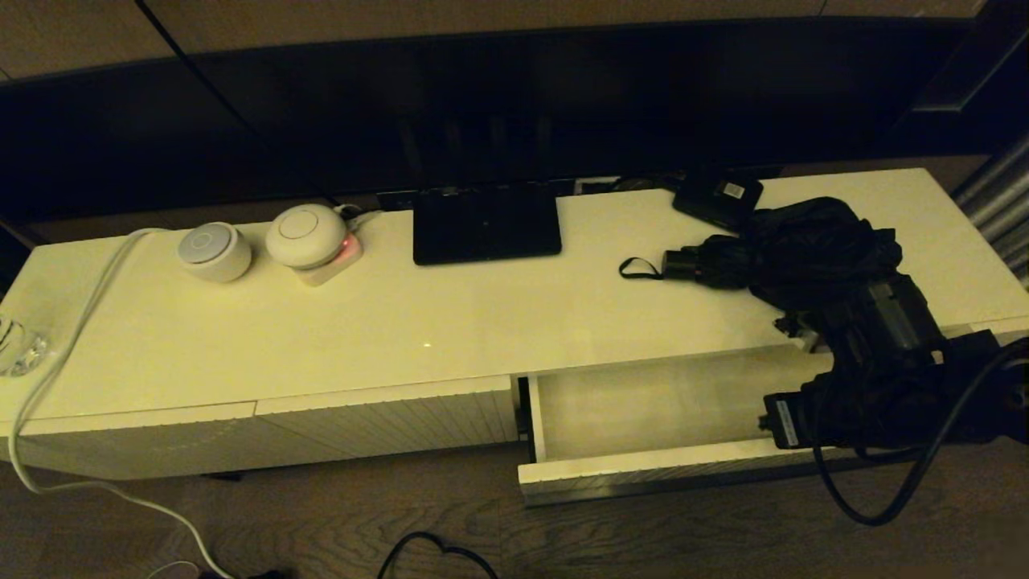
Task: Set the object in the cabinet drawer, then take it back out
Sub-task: Open the drawer
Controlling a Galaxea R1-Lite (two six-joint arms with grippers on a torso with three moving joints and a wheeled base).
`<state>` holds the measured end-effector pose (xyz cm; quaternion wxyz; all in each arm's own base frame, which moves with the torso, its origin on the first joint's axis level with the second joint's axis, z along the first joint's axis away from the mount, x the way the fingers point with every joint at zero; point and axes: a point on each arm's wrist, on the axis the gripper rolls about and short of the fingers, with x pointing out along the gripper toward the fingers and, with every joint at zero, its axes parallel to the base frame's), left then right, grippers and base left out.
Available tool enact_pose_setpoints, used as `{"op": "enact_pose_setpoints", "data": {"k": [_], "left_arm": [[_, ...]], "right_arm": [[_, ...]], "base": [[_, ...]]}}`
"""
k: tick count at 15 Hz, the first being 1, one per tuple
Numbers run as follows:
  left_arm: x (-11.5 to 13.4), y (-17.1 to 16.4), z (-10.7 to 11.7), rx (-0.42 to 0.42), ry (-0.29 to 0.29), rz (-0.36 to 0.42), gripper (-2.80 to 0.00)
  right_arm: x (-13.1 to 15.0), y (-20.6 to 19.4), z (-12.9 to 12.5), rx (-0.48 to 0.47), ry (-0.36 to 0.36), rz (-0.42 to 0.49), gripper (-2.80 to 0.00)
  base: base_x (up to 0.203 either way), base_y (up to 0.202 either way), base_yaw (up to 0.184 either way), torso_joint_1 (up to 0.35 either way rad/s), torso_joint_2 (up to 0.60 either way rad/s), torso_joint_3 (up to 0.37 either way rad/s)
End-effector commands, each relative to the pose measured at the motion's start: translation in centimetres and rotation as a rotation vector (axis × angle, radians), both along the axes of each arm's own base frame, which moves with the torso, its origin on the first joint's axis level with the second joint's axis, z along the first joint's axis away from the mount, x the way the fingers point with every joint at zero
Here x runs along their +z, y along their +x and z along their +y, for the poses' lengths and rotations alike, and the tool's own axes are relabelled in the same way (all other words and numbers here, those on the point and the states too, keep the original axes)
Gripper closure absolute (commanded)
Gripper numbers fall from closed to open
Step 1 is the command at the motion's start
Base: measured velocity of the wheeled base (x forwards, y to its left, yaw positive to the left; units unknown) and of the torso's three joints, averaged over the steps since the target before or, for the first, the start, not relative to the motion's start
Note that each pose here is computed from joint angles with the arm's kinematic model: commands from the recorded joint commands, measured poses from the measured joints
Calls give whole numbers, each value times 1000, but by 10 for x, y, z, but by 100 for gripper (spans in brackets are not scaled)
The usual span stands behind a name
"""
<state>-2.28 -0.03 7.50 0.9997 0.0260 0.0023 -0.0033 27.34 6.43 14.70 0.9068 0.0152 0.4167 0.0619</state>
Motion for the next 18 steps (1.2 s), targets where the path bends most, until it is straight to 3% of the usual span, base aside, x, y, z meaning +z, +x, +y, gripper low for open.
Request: {"op": "enact_pose_setpoints", "data": {"k": [1, 3, 8, 18], "left_arm": [[-1, 0, 0, 0, 0, 3, 0], [-1, 0, 0, 0, 0, 3, 0], [-1, 0, 0, 0, 0, 3, 0], [-1, 0, 0, 0, 0, 3, 0]], "right_arm": [[-4, 3, -3, -5, -11, 16, 0], [7, 3, -3, 4, -8, -17, 0], [-12, 11, -1, 11, -32, 112, 0], [-23, 12, 7, 41, -90, 351, 0]], "base": [[0, 0, 0, 0, 0, 0], [0, 0, 0, 0, 0, 0], [0, 0, 0, 0, 0, 0], [0, 0, 0, 0, 0, 0]]}}
